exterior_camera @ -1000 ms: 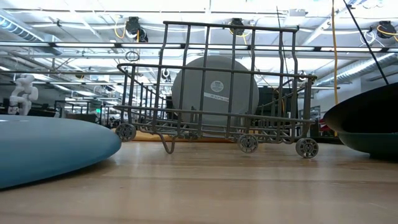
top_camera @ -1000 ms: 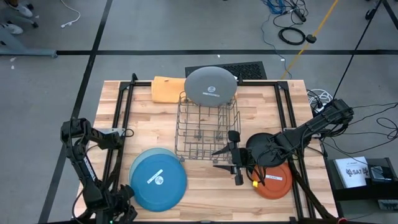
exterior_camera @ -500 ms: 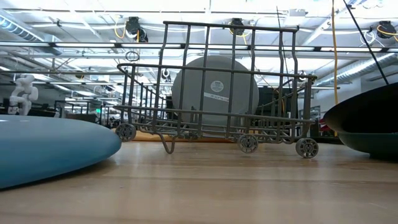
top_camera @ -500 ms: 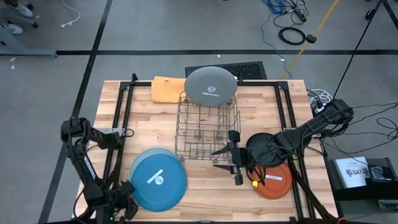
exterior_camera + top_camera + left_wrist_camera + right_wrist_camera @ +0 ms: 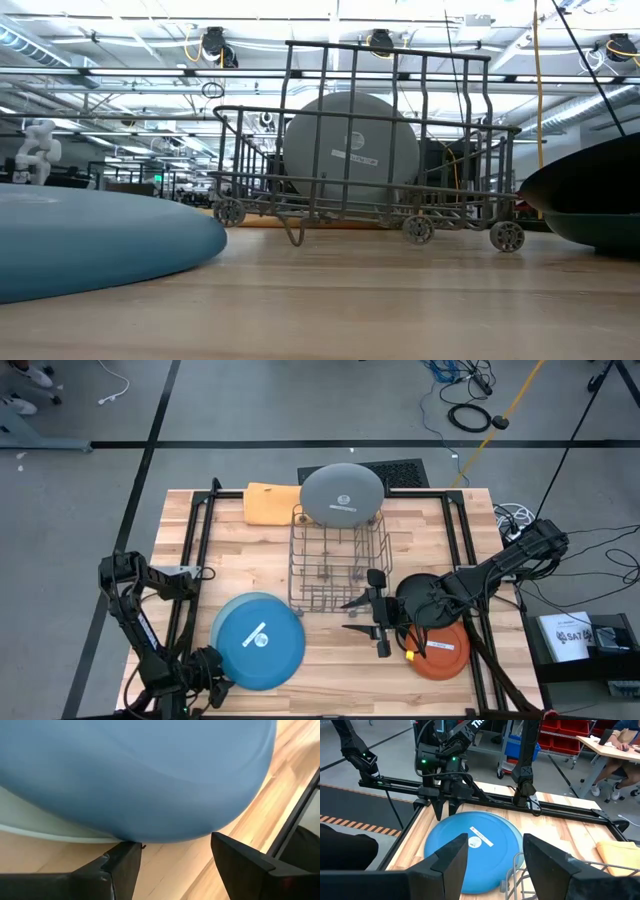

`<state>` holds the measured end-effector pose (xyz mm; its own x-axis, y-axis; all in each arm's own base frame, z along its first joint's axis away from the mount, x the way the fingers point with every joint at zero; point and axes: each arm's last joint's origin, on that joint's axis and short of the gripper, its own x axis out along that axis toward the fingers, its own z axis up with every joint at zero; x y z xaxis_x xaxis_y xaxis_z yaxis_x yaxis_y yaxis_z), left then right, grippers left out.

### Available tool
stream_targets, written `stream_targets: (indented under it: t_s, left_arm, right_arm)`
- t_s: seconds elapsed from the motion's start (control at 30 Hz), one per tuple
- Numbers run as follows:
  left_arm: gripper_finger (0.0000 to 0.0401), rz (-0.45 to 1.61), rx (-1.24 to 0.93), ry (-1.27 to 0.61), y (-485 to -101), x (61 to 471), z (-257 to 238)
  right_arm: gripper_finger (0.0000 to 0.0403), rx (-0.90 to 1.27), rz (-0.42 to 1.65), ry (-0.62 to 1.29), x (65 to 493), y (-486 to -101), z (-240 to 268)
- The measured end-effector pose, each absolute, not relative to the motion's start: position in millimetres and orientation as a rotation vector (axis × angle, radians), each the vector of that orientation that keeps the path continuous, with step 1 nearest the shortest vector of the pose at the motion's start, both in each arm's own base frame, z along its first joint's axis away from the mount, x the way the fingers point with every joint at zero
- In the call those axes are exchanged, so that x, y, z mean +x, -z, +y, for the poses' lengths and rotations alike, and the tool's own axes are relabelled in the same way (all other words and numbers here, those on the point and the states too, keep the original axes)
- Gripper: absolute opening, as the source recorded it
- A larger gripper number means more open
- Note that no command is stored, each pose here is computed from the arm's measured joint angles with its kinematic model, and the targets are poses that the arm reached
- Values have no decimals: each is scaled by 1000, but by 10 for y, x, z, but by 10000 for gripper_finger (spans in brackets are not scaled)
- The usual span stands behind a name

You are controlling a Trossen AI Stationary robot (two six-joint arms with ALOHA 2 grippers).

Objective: Sort dishes
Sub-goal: Put the blue plate into the dish rack

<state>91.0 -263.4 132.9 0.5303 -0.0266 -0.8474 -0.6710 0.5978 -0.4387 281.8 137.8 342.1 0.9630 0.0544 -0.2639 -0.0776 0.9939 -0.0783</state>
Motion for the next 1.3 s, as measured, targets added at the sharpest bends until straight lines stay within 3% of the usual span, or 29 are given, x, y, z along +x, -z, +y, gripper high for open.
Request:
stream_targets:
  t_s: [0.97, 1.3]
  left_arm:
    - [237, 682, -1034, -301, -1445, 1013, -2783]
    - [164, 627, -1054, -290, -1465, 1026, -2792]
  right_arm:
    - [183, -84, 264, -64, 2822, -3421, 1372]
    - [183, -74, 244, -65, 2828, -3441, 1375]
